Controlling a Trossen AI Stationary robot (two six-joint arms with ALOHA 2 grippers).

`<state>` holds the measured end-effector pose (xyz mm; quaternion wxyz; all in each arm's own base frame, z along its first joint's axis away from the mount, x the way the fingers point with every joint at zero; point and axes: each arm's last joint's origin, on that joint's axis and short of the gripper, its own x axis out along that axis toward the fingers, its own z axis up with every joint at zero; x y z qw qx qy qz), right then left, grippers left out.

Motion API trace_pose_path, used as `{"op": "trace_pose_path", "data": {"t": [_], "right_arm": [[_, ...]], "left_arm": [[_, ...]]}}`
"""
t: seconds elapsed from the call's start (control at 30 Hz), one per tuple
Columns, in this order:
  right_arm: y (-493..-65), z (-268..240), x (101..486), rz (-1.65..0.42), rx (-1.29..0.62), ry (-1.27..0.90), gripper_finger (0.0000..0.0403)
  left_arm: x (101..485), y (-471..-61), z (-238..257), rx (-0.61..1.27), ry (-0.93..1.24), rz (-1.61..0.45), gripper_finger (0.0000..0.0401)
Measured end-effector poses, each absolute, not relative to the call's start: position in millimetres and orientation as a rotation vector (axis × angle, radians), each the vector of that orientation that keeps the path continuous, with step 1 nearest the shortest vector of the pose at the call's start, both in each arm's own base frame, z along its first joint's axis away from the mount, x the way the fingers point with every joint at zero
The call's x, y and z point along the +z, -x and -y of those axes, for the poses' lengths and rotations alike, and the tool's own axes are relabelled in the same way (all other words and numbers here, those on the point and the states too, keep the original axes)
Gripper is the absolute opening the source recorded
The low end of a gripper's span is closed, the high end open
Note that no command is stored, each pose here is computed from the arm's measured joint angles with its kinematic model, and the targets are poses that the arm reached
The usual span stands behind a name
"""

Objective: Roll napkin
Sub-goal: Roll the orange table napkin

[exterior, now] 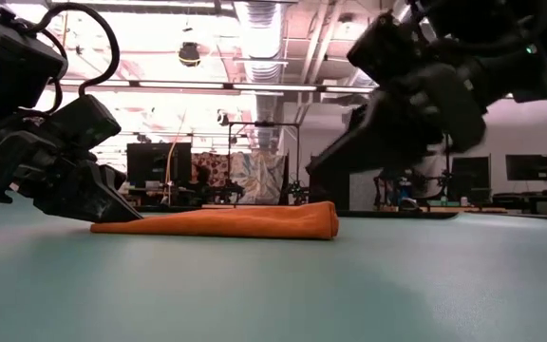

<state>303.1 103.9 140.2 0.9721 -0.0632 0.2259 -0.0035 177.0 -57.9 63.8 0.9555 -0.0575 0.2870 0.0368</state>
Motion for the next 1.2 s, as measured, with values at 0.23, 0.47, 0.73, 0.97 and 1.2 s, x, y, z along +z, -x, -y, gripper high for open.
{"op": "trace_pose_path", "data": {"t": [0.23, 0.47, 0.73, 0.97, 1.2], "right_arm": [[-306.0, -105.2, 106.0, -0.544, -0.02, 0.22, 0.0296], [-309.8, -98.7, 88.7, -0.572, -0.083, 0.208, 0.0296], [-305.8, -85.7, 78.5, -0.676, -0.227, 0.124, 0.0276], [-304.9, -83.7, 77.4, -0.677, -0.265, 0.138, 0.0197], [-304.0, -82.5, 76.5, -0.674, -0.3, 0.09, 0.0053]], "left_arm": [[63.8, -176.9, 57.8, 0.079, 0.123, -0.581, 0.0], [63.7, -176.9, 57.8, 0.084, 0.14, -0.581, 0.0], [63.9, -177.1, 58.9, 0.058, 0.15, -0.585, 0.0], [63.9, -177.2, 58.9, 0.057, 0.156, -0.585, 0.0], [67.8, -179.5, 61.8, -0.017, 0.185, -0.551, 0.0]]}}
